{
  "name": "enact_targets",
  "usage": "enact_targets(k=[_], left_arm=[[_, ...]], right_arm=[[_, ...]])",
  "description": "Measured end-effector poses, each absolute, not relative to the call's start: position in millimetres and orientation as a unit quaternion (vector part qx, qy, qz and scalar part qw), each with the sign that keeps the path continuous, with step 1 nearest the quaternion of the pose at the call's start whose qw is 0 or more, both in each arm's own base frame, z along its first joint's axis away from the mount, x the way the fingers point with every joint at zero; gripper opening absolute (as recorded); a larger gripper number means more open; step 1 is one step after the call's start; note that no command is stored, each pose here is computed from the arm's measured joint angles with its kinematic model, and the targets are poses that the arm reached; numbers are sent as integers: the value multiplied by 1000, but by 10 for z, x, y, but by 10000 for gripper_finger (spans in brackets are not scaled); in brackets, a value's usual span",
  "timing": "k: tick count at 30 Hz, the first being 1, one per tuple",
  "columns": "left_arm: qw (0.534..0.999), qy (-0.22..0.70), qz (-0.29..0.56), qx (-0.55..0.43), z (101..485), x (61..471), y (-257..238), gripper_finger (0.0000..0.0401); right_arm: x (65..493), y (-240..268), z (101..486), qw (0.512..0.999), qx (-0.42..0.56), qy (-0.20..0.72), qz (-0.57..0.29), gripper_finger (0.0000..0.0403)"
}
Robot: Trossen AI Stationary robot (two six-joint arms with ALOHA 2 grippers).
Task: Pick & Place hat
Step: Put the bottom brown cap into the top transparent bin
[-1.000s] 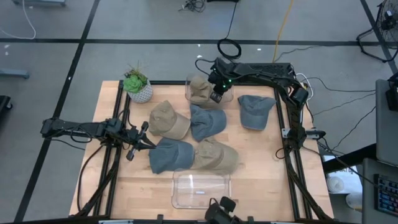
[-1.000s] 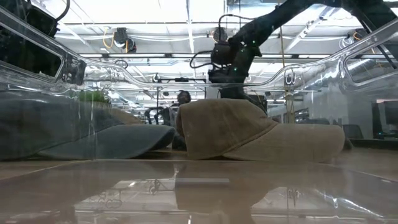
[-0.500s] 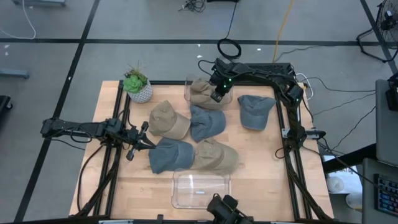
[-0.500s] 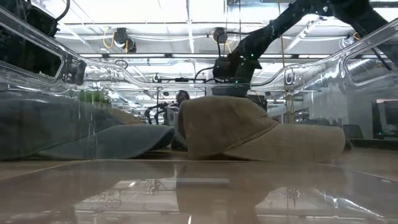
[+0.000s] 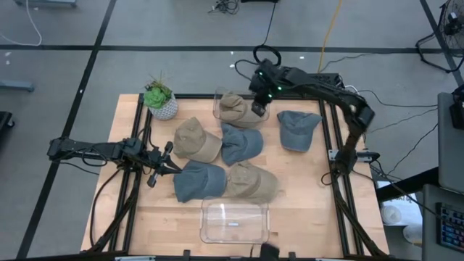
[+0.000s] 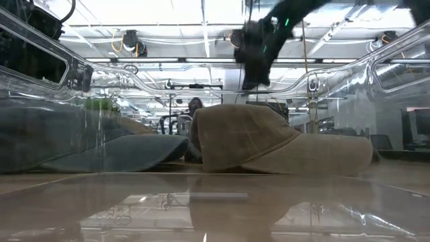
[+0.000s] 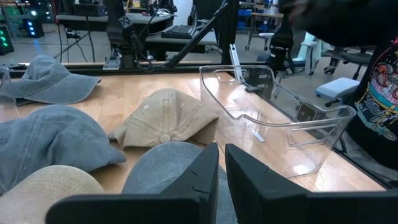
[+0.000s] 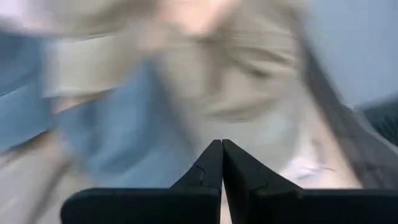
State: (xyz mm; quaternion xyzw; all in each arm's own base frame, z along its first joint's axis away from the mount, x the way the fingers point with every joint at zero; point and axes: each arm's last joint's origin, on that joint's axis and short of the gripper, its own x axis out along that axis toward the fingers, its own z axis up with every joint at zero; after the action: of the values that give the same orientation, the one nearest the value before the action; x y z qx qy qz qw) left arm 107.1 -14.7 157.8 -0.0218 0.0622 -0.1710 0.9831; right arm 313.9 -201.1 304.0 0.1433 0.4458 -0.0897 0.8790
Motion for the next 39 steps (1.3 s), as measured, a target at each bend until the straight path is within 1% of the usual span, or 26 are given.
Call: enact_targets(k=[3,6,10,12,14,16,18,23,26,28,30,32,35,39], left_arm=[[983,62,-171,-22,1579,1070,-147,37],[983,62,-171,-22,1579,1071,-147,37],[983,62,-171,-22,1579,1071,-147,37],[983,62,-171,-22,1578,1070,-147,37],[983,62,-171,-22,1579,1071,-147,37],[983,62,-171,-22,1578,1071,-147,37],[983,62,-171,-22,1579,1070,-147,37],[983,62,-171,-22,1578,1071,-147,37],[983,62,-171,-22,1578,1071,-147,37],[983,62,-171,-22,1579,1070,-147,37],[983,62,-171,-22,1578,1070,-147,37],[983,62,-171,-22,1579,1070,-147,37],[983,62,-171,-22,1578,1071,-147,37],[983,62,-171,-22,1578,1071,-147,37]], right_arm=[[3106,-1524,3326,901,79,426,-30,0],[3065,-975,3437,917,18,399,13,0],[2927,-320,3334,922,-30,382,47,0],[2855,-69,3232,927,-36,371,49,2],[2770,132,3112,929,-29,365,56,13],[2707,305,2988,931,-17,355,77,37],[2667,442,2833,931,-3,352,93,72],[2668,694,2505,936,8,329,123,192],[2687,751,2341,928,14,355,114,262],[2735,756,2260,925,15,367,95,294],[2759,760,2170,919,8,387,82,313],[2807,768,2095,917,-4,392,76,320],[2837,756,2002,910,-33,407,70,317],[2864,714,1964,908,-37,412,65,307]])
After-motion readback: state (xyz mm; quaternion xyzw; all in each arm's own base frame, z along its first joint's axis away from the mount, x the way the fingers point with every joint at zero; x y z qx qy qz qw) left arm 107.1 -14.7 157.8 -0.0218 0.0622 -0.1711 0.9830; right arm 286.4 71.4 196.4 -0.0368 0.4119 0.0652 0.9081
